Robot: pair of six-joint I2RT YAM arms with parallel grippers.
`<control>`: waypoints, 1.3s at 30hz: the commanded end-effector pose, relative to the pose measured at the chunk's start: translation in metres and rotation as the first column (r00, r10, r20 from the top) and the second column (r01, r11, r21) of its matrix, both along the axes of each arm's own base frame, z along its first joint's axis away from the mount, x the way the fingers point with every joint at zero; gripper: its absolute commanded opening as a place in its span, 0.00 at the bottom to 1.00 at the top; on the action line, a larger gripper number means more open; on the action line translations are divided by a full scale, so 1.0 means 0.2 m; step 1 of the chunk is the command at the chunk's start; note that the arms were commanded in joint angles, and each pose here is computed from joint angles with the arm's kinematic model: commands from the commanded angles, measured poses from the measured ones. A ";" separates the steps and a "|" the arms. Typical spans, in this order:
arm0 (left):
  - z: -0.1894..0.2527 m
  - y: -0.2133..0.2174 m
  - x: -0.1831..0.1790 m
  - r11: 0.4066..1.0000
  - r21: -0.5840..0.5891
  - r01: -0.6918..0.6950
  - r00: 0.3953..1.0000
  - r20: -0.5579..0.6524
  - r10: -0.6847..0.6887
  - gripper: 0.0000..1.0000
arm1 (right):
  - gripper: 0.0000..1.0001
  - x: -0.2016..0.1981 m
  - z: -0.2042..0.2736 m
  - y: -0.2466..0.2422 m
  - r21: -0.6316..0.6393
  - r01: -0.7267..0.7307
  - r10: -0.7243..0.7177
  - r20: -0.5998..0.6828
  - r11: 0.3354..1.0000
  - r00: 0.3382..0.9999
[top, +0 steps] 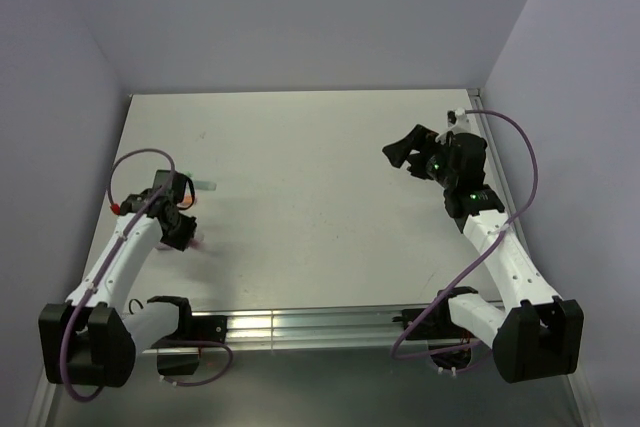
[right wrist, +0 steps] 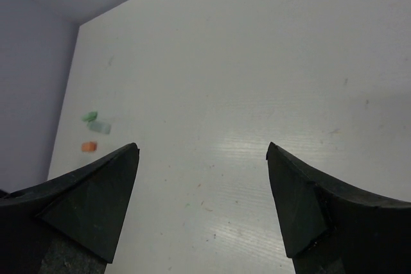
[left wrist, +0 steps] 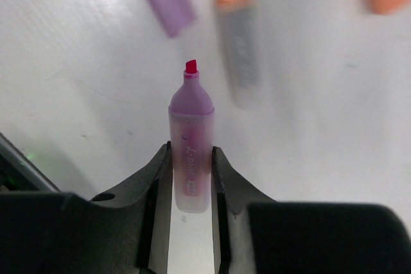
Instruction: Insert the pens into the pen caps
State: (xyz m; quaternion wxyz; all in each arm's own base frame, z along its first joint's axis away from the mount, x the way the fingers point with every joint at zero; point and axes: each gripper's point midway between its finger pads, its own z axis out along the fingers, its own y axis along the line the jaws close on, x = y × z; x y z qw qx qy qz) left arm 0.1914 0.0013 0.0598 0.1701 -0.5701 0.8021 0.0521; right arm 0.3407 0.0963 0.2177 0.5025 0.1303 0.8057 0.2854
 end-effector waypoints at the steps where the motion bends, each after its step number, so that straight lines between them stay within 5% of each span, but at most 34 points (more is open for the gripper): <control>1: 0.22 -0.05 0.09 0.997 0.024 0.080 0.991 0.110 -0.082 0.00 | 0.88 -0.03 0.12 0.15 0.047 -0.185 0.179 0.109 0.982 0.978; 6: 0.41 -0.22 0.21 0.972 0.053 0.227 0.947 0.221 -0.234 0.00 | 0.86 -0.11 0.17 0.38 0.117 -0.389 0.374 0.132 0.914 0.918; 15: 0.76 -0.61 0.46 0.865 0.110 0.490 0.769 0.413 -0.488 0.00 | 0.79 -0.33 0.36 0.80 0.204 -0.701 0.661 0.235 0.684 0.713; 20: 0.81 -0.76 0.50 0.804 0.138 0.579 0.695 0.431 -0.575 0.00 | 0.57 -0.43 0.42 0.95 0.209 -0.769 0.727 0.252 0.604 0.639; 21: 0.83 -0.78 0.51 0.798 0.135 0.587 0.680 0.453 -0.577 0.00 | 0.44 -0.42 0.43 0.97 0.208 -0.769 0.727 0.251 0.604 0.639; 26: 0.85 -0.89 0.50 0.755 0.126 0.643 0.623 0.488 -0.612 0.00 | 0.33 -0.45 0.41 1.04 0.222 -0.770 0.737 0.224 0.599 0.638; 29: 0.85 -0.93 0.48 0.733 0.130 0.667 0.602 0.486 -0.634 0.00 | 0.08 -0.45 0.39 1.06 0.226 -0.765 0.734 0.219 0.602 0.643; 36: 0.89 -1.02 0.45 0.694 0.131 0.708 0.550 0.515 -0.658 0.00 | 0.43 -0.48 0.32 1.14 0.217 -0.764 0.747 0.170 0.607 0.642; 39: 0.90 -1.07 0.45 0.680 0.128 0.722 0.532 0.526 -0.664 0.00 | 0.49 -0.51 0.29 1.19 0.189 -0.778 0.762 0.163 0.599 0.626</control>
